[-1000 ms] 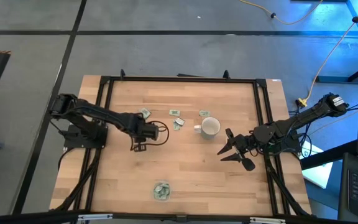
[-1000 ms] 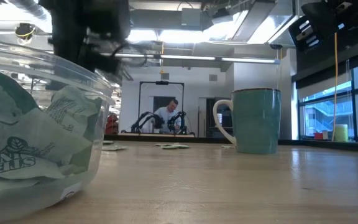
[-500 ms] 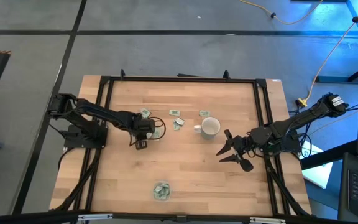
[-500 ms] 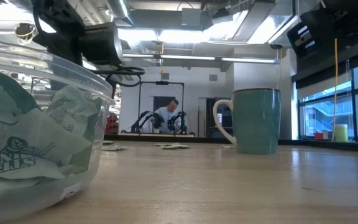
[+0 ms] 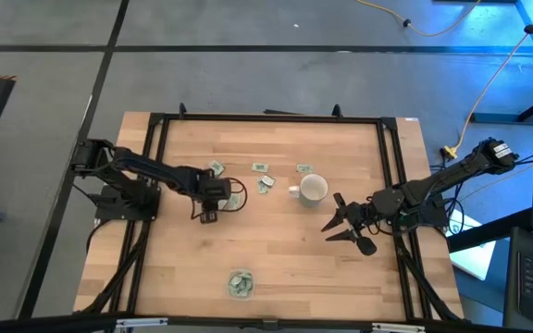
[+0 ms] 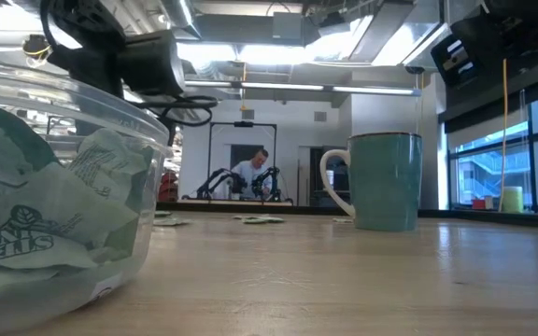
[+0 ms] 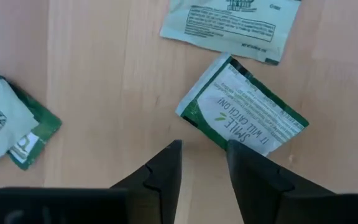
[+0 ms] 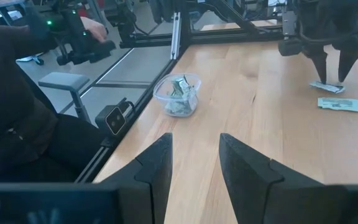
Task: Pick and place Stevia / Truvia into bins
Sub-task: Put the bottom left green stevia packet into the transparent bin
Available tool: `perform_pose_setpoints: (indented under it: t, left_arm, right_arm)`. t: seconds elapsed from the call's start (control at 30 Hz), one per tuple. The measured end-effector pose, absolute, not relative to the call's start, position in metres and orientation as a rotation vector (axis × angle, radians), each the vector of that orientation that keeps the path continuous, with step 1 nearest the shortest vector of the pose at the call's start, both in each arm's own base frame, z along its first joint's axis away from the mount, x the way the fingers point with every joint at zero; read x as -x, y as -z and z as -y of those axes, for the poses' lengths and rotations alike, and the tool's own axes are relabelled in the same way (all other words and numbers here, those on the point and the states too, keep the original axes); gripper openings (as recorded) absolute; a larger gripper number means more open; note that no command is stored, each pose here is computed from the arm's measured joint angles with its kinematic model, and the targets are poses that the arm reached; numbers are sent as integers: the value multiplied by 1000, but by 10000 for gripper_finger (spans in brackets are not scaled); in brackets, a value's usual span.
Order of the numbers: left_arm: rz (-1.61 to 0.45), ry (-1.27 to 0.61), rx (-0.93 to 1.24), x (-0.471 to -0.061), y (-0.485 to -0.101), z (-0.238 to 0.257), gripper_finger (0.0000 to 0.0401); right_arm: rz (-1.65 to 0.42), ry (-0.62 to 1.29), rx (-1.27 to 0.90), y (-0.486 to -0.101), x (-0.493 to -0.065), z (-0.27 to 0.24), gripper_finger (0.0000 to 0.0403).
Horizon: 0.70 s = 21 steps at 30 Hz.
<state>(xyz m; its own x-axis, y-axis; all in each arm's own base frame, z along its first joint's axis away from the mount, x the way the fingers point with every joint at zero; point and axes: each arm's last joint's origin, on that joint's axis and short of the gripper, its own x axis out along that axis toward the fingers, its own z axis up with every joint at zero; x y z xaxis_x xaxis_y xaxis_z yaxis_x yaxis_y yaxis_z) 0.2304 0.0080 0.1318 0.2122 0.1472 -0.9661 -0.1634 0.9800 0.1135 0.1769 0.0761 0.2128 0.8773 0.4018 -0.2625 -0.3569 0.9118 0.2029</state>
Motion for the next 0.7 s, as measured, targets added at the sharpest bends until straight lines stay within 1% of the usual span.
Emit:
perform_pose_setpoints:
  t: [0.23,0.7]
  left_arm:
    - [-1312,-192,-86,-239,-140,0,126]
    - [-1296,-7,-289,-242,-143,20,125]
  right_arm:
    - [-305,-398,-149,-213,-177,-76,136]
    - [-303,-398,-143,-213,-177,-76,136]
